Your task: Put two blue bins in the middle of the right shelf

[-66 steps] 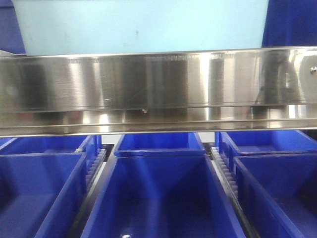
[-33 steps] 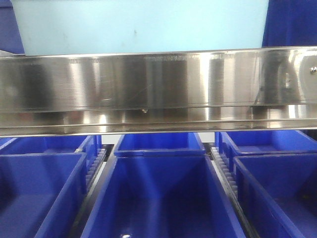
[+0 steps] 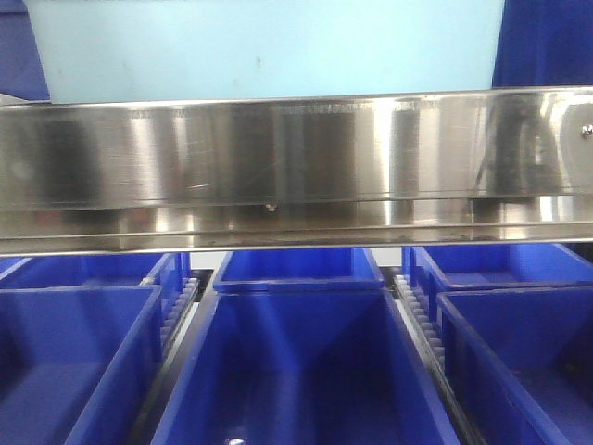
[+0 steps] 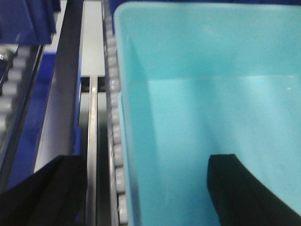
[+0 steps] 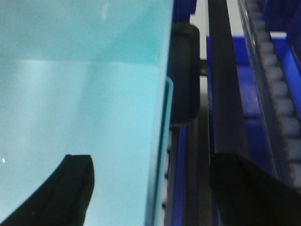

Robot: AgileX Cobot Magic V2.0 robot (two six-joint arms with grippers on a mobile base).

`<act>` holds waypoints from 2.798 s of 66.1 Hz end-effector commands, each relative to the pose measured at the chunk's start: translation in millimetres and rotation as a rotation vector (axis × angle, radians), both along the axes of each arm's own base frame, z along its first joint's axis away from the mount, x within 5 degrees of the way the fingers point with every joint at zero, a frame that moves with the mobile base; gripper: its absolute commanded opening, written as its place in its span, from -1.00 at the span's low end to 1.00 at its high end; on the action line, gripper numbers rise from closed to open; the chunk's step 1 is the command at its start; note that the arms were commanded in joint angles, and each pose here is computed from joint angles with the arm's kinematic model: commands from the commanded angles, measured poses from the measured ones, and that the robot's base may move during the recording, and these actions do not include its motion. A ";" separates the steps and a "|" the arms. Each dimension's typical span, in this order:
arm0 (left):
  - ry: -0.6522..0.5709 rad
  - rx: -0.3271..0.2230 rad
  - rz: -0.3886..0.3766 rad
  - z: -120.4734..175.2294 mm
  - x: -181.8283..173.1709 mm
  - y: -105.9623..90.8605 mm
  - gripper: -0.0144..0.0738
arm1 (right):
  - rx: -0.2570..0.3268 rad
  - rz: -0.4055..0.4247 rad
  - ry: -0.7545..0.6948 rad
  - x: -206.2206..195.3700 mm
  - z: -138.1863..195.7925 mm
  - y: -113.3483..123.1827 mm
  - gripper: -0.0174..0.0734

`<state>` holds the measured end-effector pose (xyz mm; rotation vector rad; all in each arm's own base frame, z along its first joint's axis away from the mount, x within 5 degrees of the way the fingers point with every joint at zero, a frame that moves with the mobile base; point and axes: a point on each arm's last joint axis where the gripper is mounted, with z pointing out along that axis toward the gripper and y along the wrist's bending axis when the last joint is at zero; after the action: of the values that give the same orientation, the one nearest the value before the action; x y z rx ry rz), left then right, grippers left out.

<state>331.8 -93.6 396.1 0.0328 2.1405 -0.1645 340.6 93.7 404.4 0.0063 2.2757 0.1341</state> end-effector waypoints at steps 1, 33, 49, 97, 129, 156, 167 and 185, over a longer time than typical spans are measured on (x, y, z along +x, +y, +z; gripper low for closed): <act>0.054 -0.017 0.030 11.0 -9.0 2.6 0.26 | -0.008 -0.015 0.085 -11.7 7.6 -3.5 0.27; 0.452 -0.003 0.080 -14.1 -13.6 -0.9 0.26 | 0.044 0.000 0.400 -11.3 -27.1 8.4 0.27; 0.494 0.009 0.084 -22.5 -9.9 -2.2 0.02 | 0.043 -0.001 0.410 -9.0 -30.5 9.3 0.27; 0.493 -0.012 0.076 -22.3 -9.8 -4.0 -0.22 | 0.040 0.000 0.409 -9.0 -30.5 9.1 0.27; 0.488 -0.013 0.075 -22.1 -9.3 -4.2 -0.22 | 0.031 0.024 0.378 -9.9 -21.9 8.8 -0.38; 0.490 -0.013 0.075 -22.6 -9.4 -4.1 -0.22 | 0.019 0.037 0.372 -5.0 -21.7 10.2 -0.98; 0.501 -0.009 0.077 -26.4 -6.9 -4.9 -0.36 | 0.032 0.042 0.397 -0.5 -28.9 13.4 -0.98; 0.563 -0.006 0.077 -39.2 -1.6 -8.2 -0.93 | 0.035 0.044 0.405 1.0 -31.5 14.4 -0.98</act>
<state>328.4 -99.0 364.2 -0.1024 2.6603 -0.1414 336.1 104.3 379.2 0.0106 2.6753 0.1833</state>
